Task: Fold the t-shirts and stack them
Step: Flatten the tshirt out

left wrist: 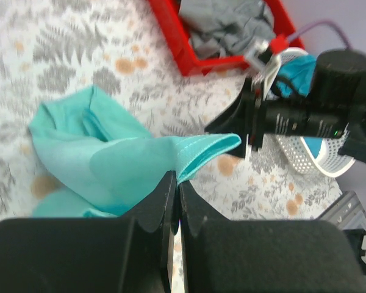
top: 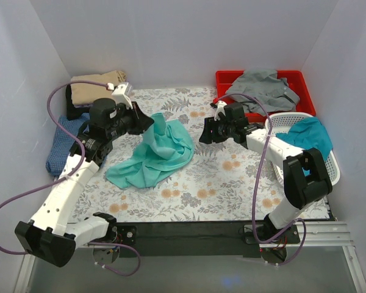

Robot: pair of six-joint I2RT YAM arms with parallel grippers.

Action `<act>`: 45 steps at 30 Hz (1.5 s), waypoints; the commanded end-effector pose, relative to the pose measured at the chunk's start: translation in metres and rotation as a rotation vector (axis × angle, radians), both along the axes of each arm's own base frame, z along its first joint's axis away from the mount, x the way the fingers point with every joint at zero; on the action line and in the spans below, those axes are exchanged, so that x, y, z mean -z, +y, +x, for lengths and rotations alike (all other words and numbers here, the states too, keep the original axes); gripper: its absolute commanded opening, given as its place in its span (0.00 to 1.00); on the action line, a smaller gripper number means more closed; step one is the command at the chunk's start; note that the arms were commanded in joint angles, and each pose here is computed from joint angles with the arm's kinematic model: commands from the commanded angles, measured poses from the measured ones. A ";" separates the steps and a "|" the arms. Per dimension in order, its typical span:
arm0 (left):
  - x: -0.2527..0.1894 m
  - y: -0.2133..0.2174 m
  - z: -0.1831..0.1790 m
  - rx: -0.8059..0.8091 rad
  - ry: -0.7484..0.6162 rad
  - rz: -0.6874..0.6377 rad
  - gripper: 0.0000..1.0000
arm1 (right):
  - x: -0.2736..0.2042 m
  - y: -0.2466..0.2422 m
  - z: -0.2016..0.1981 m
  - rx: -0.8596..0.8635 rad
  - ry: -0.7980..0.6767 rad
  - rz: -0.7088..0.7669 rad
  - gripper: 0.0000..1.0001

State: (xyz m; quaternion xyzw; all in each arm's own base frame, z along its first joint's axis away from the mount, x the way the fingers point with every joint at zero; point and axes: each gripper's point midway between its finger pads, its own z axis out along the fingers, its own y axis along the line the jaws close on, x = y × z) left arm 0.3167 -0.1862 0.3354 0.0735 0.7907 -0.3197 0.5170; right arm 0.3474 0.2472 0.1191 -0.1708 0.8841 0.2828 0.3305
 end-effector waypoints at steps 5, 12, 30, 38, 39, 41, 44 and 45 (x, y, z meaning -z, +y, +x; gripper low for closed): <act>0.118 0.030 -0.077 -0.176 0.543 0.001 0.00 | -0.025 0.028 0.007 -0.060 -0.010 0.144 0.58; 0.149 0.051 -0.099 -0.303 0.691 0.087 0.98 | -0.011 0.029 -0.005 -0.099 0.023 0.138 0.58; 0.126 0.016 0.085 -0.284 0.389 0.271 0.98 | -0.010 0.029 -0.001 -0.123 -0.002 0.113 0.58; 0.201 -0.002 0.149 -0.291 0.402 0.288 0.98 | -0.005 0.036 0.004 -0.151 0.012 0.117 0.58; 0.204 -0.003 0.155 -0.286 0.390 0.294 0.98 | -0.001 0.037 0.005 -0.159 0.020 0.117 0.58; 0.214 -0.001 0.170 -0.303 0.385 0.308 0.98 | 0.002 0.040 0.004 -0.175 0.030 0.120 0.58; 0.223 0.007 0.186 -0.332 0.379 0.335 0.98 | 0.010 0.040 0.005 -0.183 0.046 0.113 0.58; 0.223 0.011 0.191 -0.349 0.368 0.341 0.98 | 0.013 0.041 0.005 -0.189 0.053 0.112 0.58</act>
